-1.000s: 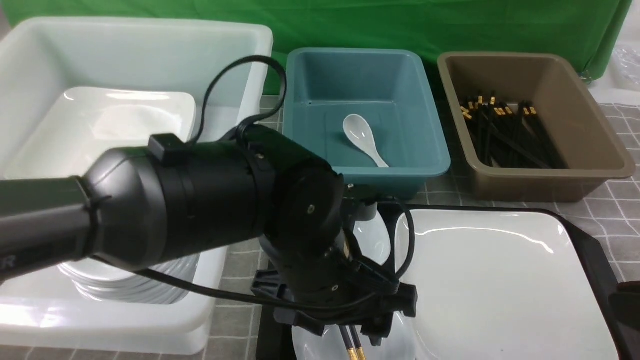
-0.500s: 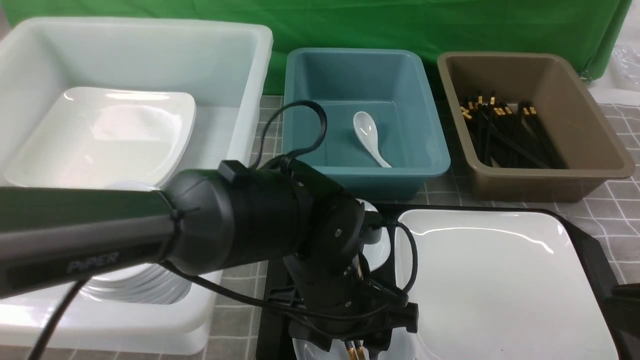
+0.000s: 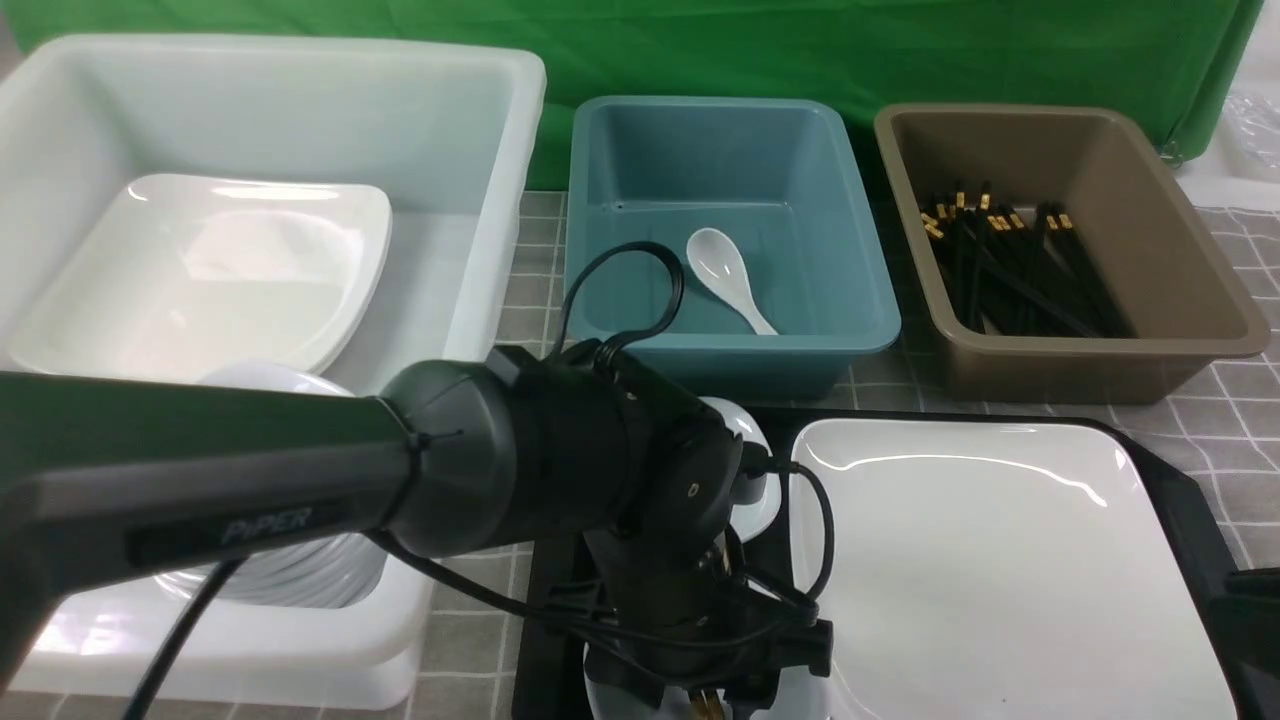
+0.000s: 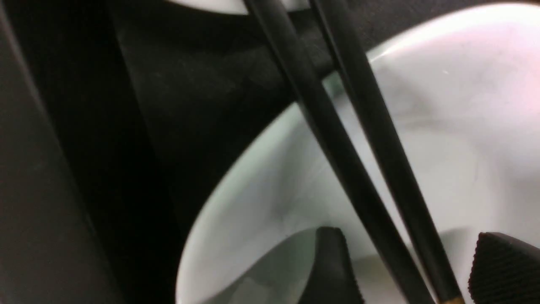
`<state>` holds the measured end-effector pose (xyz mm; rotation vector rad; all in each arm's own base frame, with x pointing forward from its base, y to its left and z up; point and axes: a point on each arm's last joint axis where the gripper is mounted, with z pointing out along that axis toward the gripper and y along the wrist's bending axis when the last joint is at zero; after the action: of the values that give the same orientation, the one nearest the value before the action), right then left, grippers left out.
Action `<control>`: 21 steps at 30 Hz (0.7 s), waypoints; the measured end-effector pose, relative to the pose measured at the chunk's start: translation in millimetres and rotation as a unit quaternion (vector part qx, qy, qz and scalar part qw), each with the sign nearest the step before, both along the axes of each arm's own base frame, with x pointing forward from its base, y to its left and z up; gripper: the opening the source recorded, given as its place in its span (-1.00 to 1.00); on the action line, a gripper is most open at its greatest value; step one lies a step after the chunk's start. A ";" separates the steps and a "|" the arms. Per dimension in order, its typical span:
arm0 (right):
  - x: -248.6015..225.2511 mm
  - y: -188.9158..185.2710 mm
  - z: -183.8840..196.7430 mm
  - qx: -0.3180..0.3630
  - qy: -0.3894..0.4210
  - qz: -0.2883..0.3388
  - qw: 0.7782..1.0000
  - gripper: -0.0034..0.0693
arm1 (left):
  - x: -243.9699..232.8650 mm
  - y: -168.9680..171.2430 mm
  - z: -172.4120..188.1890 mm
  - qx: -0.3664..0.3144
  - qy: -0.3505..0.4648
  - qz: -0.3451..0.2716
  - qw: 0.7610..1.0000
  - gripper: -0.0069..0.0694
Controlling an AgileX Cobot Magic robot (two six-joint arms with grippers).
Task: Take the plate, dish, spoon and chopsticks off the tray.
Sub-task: Use the left arm to grab a pair of chopsticks from the plate
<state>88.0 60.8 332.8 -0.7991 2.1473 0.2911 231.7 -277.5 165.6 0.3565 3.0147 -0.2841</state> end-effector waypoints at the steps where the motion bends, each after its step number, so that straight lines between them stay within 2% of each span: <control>1: 0.0 0.0 0.0 0.000 0.000 0.000 1.000 -0.56 | 0.0 0.0 0.0 0.000 0.000 0.000 1.000 0.16; 3: 0.0 0.0 0.0 0.000 0.000 0.000 1.000 -0.56 | 0.1 0.0 -0.3 0.001 0.000 0.000 1.000 0.11; 4: 0.0 0.0 0.0 0.000 0.000 0.000 1.000 -0.56 | 0.2 0.1 -0.7 0.002 -0.001 -0.001 1.000 -0.02; 12: -0.2 -0.1 -0.2 -0.001 0.001 0.001 1.000 -0.52 | 0.0 0.3 -1.4 0.004 0.000 -0.010 1.000 -0.66; 21: -0.2 -0.1 -0.2 -0.001 0.001 0.001 1.000 -0.48 | -7.6 10.4 39.4 -0.013 -0.026 -0.024 0.999 -0.71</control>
<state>87.8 60.8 332.6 -0.8021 2.1494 0.2898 224.2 -267.2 205.0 0.4274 2.9510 -0.3126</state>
